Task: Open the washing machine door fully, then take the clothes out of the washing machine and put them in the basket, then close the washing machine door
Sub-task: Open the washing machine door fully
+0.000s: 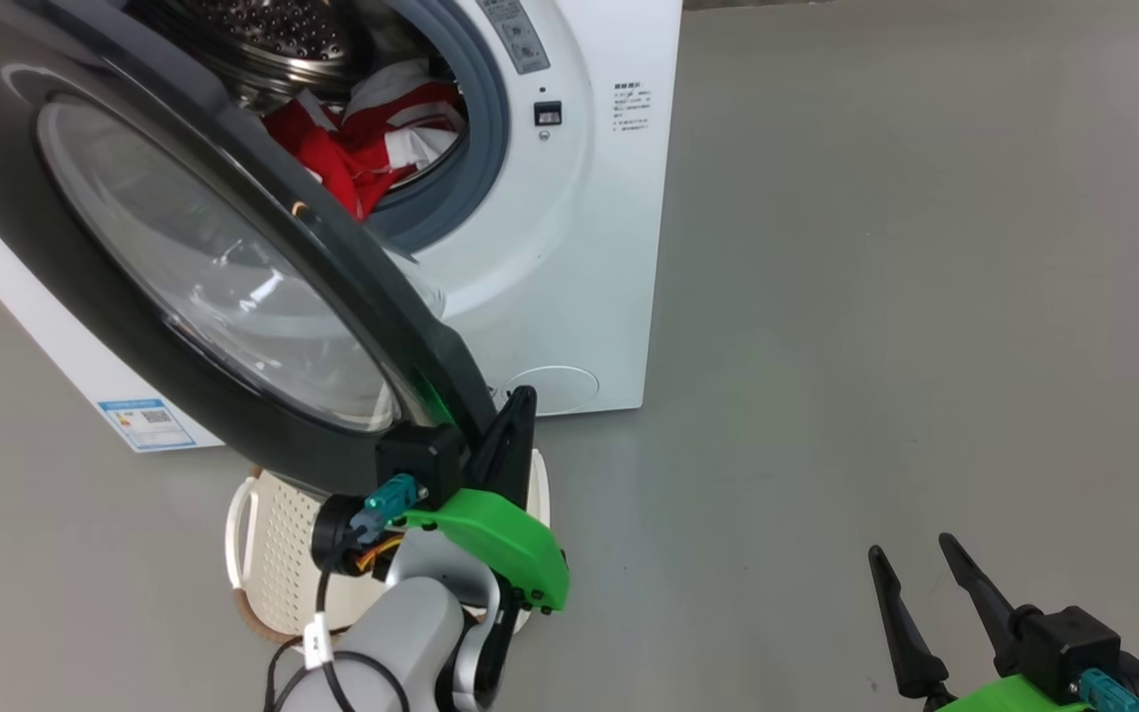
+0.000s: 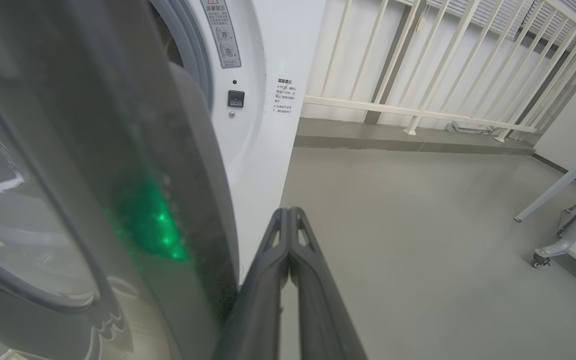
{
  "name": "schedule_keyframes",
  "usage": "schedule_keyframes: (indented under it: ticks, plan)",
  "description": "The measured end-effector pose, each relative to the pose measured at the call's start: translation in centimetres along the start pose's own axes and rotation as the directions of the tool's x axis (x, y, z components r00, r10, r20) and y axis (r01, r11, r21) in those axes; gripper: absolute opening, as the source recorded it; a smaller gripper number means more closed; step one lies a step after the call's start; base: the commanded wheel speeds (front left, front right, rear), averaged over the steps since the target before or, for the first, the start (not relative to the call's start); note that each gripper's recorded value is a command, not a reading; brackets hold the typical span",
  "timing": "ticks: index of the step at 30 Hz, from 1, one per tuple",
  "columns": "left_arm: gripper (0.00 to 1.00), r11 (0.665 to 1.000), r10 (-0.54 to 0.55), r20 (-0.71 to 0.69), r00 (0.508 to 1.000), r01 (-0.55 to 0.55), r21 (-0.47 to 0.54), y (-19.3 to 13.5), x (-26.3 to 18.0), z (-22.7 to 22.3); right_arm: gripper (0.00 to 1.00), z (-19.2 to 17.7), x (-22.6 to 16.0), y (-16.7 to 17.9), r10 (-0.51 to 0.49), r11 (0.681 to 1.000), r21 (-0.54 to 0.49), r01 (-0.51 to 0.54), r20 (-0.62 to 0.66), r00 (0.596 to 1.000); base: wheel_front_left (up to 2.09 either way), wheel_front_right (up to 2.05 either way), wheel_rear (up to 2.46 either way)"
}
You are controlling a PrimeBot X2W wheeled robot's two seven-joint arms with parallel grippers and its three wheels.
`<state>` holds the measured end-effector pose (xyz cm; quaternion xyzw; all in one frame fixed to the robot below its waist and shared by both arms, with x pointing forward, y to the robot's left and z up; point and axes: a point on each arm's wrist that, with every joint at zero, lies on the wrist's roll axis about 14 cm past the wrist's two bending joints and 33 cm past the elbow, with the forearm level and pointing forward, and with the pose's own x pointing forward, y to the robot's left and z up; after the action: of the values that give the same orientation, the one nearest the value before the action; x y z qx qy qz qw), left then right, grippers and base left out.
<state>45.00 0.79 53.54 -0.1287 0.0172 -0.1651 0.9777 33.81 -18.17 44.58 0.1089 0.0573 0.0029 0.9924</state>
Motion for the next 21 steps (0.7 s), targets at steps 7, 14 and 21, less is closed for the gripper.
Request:
schedule_keyframes:
  ticks: [7,14,21]
  plan:
    - [0.0,1.0,0.005,0.034,0.999,-0.005,-0.02,0.3,-0.2,1.0,1.0,0.2,0.6,0.4,0.012,1.0,-0.001,-0.012,0.006,1.0,0.0,0.0,0.0]
    - [0.0,0.999,0.024,0.054,0.998,-0.023,-0.024,1.1,-1.4,1.2,1.0,0.1,0.8,0.6,0.022,1.0,-0.002,-0.022,0.004,1.0,0.0,0.0,0.0]
    - [0.0,0.997,0.066,0.049,0.997,-0.065,-0.028,2.3,-3.0,0.9,1.0,0.1,1.1,0.9,0.032,1.0,-0.002,-0.031,0.006,0.999,0.0,0.0,0.0]
